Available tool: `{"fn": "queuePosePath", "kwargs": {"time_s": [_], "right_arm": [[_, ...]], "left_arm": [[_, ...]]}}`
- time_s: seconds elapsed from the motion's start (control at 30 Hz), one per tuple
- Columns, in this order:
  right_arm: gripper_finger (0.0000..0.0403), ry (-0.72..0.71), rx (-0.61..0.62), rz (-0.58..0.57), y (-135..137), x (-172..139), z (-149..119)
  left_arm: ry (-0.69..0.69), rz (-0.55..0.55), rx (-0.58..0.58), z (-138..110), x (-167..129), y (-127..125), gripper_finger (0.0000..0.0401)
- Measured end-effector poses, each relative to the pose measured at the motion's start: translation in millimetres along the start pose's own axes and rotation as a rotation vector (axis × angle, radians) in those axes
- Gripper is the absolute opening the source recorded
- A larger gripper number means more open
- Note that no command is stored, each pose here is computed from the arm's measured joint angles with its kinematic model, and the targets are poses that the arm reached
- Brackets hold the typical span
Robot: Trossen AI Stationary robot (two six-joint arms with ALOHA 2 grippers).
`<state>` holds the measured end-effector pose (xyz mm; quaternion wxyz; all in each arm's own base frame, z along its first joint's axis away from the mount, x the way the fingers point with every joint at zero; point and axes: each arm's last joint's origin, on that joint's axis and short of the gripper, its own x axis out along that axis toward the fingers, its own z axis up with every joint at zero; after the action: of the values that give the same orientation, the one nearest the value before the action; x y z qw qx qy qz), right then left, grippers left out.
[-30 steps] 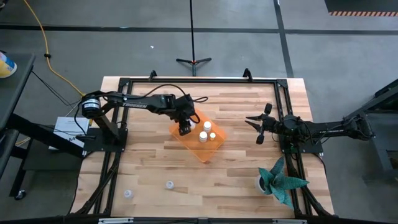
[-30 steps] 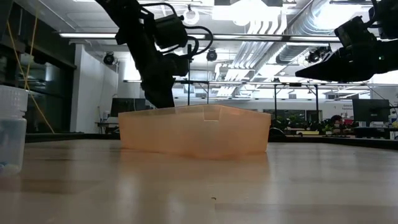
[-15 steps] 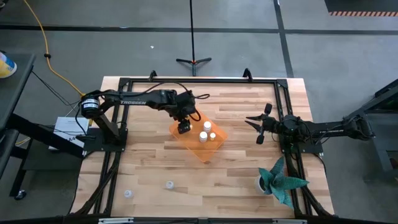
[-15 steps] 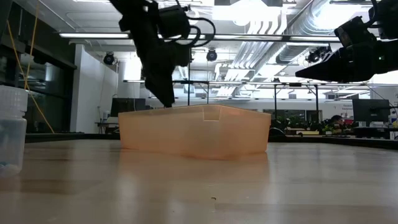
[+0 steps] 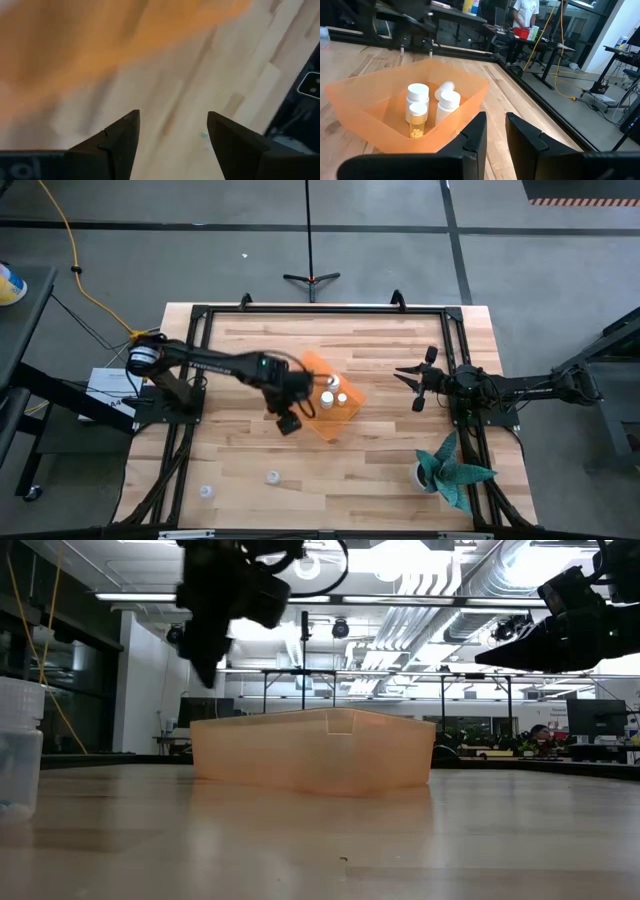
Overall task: Pick and place pill bottles into a basket
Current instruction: Put the top transparent pill bottle into the orange bin
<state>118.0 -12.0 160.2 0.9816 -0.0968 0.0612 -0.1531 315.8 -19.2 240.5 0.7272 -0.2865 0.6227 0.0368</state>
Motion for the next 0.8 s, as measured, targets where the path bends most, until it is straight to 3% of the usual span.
{"fn": "queuePosePath", "kwargs": {"time_s": [0.2, 0.37, 0.8], "right_arm": [[0.0062, 0.000, -0.004, 0.000, 0.0, 0.0, 0.0], [0.0062, -0.003, -0.022, -0.001, -0.1, 0.0, 0.3], [0.0062, -0.001, -0.014, -0.014, -0.4, 0.0, 0.3]], "left_arm": [[0.030, 0.001, -0.238, -28.0, 16.9, -42.4, 0.0264], [-0.007, -0.015, -0.325, -49.4, 27.3, -73.0, 0.0264], [-0.080, 0.057, -0.545, -90.7, 46.2, -105.4, 0.0264]]}}
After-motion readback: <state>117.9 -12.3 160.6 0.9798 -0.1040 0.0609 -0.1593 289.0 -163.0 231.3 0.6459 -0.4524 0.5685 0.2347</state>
